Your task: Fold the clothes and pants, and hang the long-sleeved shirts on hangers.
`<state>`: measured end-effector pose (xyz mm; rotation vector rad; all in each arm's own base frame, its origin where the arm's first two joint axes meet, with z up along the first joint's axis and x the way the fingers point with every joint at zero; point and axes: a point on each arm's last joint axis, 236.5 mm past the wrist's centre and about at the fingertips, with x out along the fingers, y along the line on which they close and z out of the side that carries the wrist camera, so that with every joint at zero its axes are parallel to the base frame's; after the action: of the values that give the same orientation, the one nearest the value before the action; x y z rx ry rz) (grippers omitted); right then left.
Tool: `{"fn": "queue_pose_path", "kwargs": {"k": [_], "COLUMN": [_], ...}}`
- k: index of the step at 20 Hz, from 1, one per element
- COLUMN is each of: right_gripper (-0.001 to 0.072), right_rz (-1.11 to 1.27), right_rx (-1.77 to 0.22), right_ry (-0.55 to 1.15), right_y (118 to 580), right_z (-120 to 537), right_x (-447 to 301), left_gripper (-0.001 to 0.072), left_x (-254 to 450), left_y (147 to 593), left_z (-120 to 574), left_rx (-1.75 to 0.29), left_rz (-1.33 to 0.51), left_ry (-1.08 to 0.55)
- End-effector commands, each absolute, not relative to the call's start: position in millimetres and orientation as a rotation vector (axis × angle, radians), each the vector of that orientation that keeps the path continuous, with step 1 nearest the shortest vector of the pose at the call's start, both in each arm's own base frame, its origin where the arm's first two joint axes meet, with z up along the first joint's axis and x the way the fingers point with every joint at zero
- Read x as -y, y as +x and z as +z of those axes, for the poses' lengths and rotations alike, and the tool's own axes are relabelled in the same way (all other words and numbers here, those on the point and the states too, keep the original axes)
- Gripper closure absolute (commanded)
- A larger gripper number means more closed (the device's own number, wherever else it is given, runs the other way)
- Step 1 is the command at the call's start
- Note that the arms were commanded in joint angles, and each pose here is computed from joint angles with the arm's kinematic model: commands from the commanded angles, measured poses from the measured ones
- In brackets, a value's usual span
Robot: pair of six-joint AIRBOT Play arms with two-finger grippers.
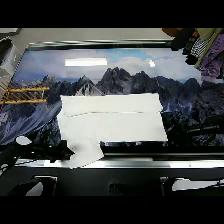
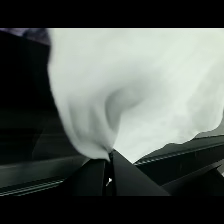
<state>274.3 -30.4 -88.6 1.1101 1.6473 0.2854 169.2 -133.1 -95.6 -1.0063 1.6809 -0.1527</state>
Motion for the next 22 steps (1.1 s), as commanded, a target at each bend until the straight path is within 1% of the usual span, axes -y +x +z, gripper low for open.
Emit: {"fn": "queue_pose_path", "kwargs": {"k": [1,6,10,11,12,14,17,19,22], "right_gripper": [0.0283,0.0283,0.0291,0.0326,0.0461,0.0688,0.0685,0.0686,0.0686], "right_rz": [0.3,0.261,0.284,0.295,0.307,0.332,0.36,0.367,0.322], "right_rx": [-1.639,-1.63,-1.669,-1.679,-1.685,-1.687,-1.654,-1.611,-1.547], "right_ry": [1.082,1.019,0.89,0.866,0.85,0.861,0.863,0.819,0.783], "right_y": [264.5,261.6,270.2,271.4,272.0,273.1,275.3,276.3,276.3], "right_z": [-94.1,-101.1,-112.4,-113.3,-113.6,-109.8,-90.3,-70.5,-37.1], "right_x": [24.5,27.2,1.3,-5.6,-10.8,-18.4,-22.4,-21.2,-20.0], "left_gripper": [0.0691,0.0691,0.0691,0.0691,0.0691,0.0691,0.0693,0.0693,0.0693], "left_x": [133.2,132.9,132.9,133.0,132.9,132.6,130.5,116.0,88.6], "left_y": [169.0,169.6,169.5,169.6,169.6,171.0,184.6,192.8,197.4], "left_z": [-95.8,-96.0,-96.0,-96.0,-96.0,-95.1,-83.2,-68.8,-40.9], "left_rx": [-1.682,-1.68,-1.681,-1.682,-1.681,-1.676,-1.637,-1.642,-1.578], "left_rz": [-0.152,-0.151,-0.148,-0.144,-0.144,-0.148,-0.187,-0.111,-0.047], "left_ry": [-1.006,-1.005,-1.008,-1.012,-1.011,-1.009,-0.972,-0.976,-0.878]}}
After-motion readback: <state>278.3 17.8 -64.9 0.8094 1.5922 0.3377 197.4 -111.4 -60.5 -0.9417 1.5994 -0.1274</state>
